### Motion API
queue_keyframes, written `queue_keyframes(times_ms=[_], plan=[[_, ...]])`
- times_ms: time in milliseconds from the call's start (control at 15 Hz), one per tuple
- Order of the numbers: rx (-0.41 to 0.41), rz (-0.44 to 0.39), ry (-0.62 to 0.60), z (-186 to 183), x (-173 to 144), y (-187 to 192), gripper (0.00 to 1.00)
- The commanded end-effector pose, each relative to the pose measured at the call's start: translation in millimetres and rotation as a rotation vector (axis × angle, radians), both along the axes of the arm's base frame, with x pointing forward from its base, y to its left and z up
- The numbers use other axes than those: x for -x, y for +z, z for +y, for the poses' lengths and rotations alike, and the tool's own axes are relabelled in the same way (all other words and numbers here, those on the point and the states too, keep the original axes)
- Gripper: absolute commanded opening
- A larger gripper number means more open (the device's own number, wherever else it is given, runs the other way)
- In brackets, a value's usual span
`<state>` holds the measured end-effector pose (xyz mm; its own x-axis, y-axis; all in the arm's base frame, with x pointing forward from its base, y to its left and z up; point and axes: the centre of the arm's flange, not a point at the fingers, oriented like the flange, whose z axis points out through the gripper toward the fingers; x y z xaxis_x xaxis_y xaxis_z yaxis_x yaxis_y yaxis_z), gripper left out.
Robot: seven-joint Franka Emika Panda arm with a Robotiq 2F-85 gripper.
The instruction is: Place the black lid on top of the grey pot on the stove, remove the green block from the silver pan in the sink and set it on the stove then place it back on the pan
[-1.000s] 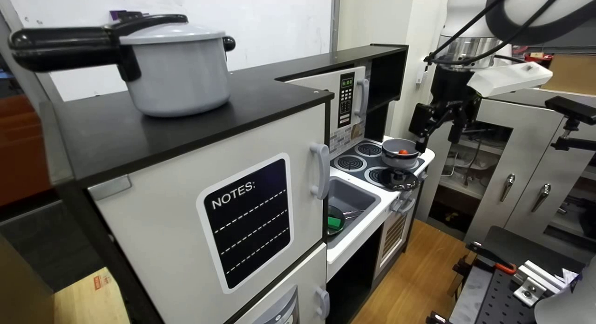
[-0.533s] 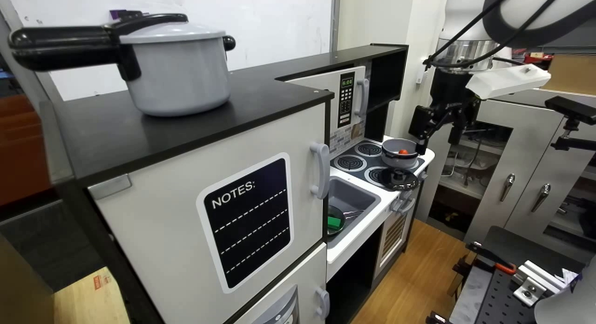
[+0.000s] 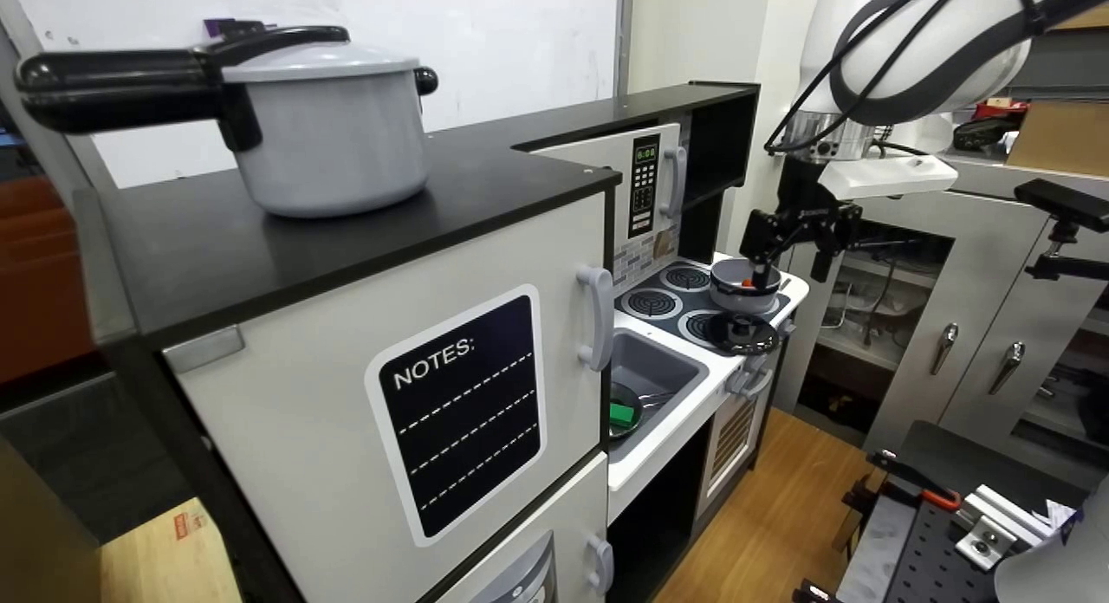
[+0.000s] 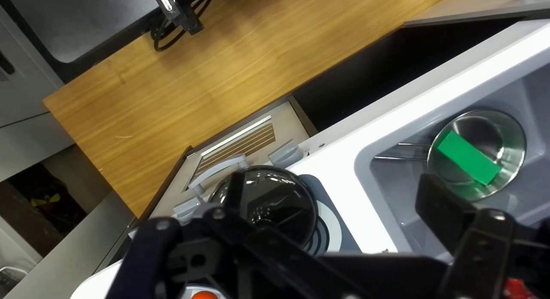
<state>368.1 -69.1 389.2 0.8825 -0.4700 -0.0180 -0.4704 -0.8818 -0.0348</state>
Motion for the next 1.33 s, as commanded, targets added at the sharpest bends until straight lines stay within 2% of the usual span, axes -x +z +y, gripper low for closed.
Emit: queue_keyframes(times_ms=[0,333,933,1267], plan=[[-0.014,0.022,-0.007,-23,-26,-13,1.00],[0.071,0.086,-0.002,-50,-30,-26,1.00],[0.071,0.072,-0.017,-49,-25,-28,1.00],[0.092,0.066,0.011,-54,-41,-34,1.00]])
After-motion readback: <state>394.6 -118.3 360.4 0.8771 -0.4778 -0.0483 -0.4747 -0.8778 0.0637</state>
